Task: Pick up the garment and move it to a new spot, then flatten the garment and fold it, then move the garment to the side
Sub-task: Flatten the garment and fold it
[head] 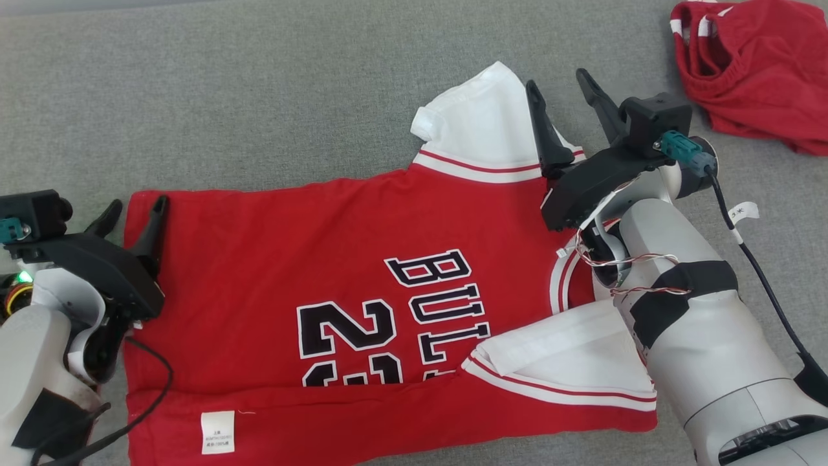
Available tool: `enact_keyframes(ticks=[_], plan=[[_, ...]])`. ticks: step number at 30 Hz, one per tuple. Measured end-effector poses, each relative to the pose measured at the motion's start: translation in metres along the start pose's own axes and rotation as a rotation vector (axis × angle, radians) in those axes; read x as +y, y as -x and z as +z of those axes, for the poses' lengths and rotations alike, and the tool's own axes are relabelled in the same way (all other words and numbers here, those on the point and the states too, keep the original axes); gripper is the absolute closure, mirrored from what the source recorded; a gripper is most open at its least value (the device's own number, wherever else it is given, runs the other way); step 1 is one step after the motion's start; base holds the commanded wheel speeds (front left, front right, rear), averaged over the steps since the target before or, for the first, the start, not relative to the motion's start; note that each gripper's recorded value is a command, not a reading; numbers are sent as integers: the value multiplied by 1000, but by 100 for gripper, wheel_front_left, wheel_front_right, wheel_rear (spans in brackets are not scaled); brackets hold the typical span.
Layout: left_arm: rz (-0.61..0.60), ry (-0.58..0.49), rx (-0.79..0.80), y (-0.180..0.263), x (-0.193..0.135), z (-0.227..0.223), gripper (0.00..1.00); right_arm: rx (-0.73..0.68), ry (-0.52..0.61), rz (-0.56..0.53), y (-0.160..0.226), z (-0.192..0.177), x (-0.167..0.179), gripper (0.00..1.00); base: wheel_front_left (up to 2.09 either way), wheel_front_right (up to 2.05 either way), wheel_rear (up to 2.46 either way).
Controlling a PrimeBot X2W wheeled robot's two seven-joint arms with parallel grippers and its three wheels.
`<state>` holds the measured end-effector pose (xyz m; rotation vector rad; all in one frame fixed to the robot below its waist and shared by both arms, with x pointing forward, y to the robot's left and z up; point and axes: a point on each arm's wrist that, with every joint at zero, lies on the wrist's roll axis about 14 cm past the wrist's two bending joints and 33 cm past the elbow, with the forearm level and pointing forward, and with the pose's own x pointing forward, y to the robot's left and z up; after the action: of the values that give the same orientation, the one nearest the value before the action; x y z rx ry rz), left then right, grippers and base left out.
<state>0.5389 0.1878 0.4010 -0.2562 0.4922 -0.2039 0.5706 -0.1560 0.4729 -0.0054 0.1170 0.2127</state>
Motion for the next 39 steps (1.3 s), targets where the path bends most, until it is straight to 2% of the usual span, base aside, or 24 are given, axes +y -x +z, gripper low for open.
enact_keyframes(ticks=[6,7,8,9,11,15,19,29,37,38,39], plan=[[4,14,19,-7,1,-5,0,31,14,7,-2,-9,2,0,0,0,0],[10,19,25,-8,3,-6,20,36,19,10,-3,-10,3,0,0,0,0],[15,20,33,-9,4,-8,92,40,23,12,-5,-10,4,0,0,0,0],[18,18,38,-10,5,-8,100,40,26,14,-6,-10,4,0,0,0,0],[22,49,26,-11,6,-6,100,39,32,15,-10,-7,4,0,0,0,0],[18,35,11,-7,4,-3,100,113,41,10,-14,-18,2,0,0,0,0],[11,7,-49,-4,3,12,100,151,61,21,-29,-11,5,0,0,0,0],[-53,-29,-173,-4,-17,40,100,298,116,29,-60,-23,5,0,0,0,0],[-48,-41,-184,-10,-9,33,100,425,129,19,-75,-55,-1,0,0,0,0],[-47,-41,-181,-10,-8,32,100,441,126,19,-76,-60,-1,3,0,0,0],[-44,-41,-180,-11,-6,30,100,455,125,21,-76,-63,0,60,0,0,0]])
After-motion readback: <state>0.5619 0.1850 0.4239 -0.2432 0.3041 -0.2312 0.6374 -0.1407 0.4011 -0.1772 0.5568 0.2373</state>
